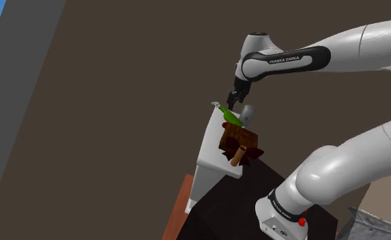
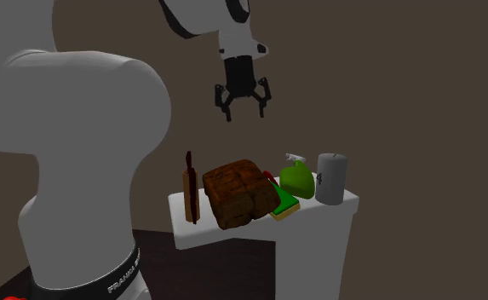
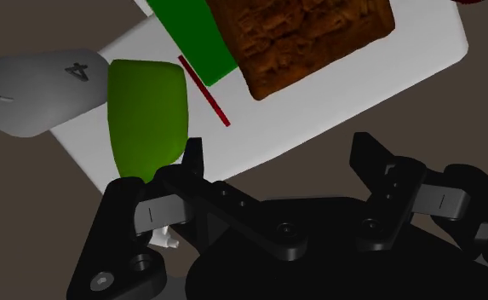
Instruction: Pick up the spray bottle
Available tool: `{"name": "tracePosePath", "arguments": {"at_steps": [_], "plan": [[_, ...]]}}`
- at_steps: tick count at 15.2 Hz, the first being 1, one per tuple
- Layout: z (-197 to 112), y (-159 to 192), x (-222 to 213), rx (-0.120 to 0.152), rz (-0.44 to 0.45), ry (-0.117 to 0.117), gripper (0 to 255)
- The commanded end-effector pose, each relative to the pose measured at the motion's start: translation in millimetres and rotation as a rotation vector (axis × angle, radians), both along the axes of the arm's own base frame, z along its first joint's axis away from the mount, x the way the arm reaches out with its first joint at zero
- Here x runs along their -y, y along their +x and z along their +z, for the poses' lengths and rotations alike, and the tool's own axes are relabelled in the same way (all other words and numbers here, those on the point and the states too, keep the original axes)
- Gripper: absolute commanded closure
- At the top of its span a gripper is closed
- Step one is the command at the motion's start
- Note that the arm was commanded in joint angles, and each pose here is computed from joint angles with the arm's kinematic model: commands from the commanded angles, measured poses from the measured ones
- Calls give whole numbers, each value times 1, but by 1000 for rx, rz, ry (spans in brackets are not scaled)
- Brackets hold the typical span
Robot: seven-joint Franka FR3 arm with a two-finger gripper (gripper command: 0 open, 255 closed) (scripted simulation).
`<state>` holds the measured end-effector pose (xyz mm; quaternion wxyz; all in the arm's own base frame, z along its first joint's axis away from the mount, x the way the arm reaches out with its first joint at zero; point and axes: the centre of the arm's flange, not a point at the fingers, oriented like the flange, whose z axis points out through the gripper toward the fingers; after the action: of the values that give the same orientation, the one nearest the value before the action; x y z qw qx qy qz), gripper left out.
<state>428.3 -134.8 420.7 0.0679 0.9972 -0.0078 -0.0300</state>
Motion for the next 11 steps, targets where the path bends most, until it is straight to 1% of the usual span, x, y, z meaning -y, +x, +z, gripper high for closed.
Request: {"name": "tracePosePath", "arguments": {"at_steps": [1, 11], "plan": [[-18, 10, 17, 1, -5, -8, 0], [-95, 73, 99, 3, -31, -45, 0]]}}
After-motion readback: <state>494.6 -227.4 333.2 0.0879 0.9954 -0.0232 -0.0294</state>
